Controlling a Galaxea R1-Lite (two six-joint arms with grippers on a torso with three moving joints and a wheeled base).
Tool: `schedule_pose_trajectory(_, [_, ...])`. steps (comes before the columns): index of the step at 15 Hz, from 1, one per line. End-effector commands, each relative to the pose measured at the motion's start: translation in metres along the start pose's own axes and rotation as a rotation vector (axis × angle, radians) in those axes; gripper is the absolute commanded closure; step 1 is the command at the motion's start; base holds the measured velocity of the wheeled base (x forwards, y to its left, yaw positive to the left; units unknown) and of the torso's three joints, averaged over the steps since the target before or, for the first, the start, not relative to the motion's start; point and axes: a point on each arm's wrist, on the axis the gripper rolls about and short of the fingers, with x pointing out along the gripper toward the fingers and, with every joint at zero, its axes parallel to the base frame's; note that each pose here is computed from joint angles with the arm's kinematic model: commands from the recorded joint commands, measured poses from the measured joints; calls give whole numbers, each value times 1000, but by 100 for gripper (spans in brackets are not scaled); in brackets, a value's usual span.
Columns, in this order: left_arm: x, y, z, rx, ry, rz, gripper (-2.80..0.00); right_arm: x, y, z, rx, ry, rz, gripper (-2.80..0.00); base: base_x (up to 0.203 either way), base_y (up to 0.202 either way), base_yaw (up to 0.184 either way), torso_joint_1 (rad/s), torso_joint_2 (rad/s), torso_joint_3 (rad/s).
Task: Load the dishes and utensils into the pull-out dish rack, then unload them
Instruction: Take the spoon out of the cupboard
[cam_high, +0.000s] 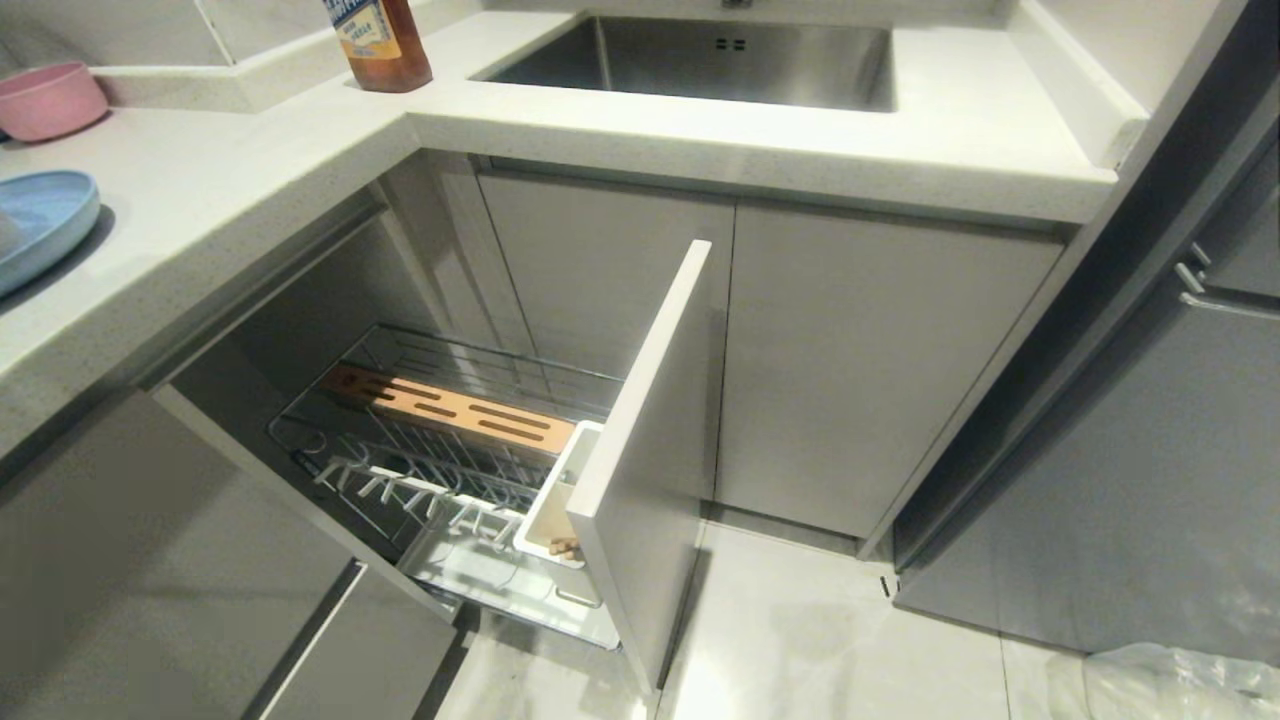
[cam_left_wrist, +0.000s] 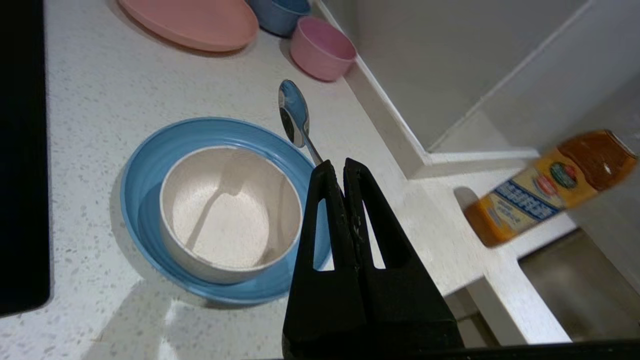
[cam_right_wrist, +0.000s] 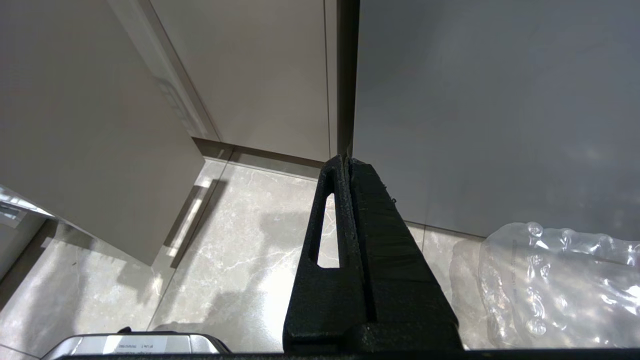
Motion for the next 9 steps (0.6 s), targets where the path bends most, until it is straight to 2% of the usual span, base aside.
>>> schedule_pose_trajectory(1, [13,-5,-14,17,10,22,0,0,0,0,0,1,0,0,0,0,0,0,0,0])
schedule_pose_trajectory(4, [30,-12,-30,2,-24,38,0,0,0,0,0,1,0,0,0,0,0,0,0,0])
schedule_pose_trajectory(6, [39,-20,-34,34,-65,21,0,0,0,0,0,1,0,0,0,0,0,0,0,0])
schedule_pose_trajectory(9, [56,-26,-52,53,-96,57,0,0,0,0,0,1,0,0,0,0,0,0,0,0])
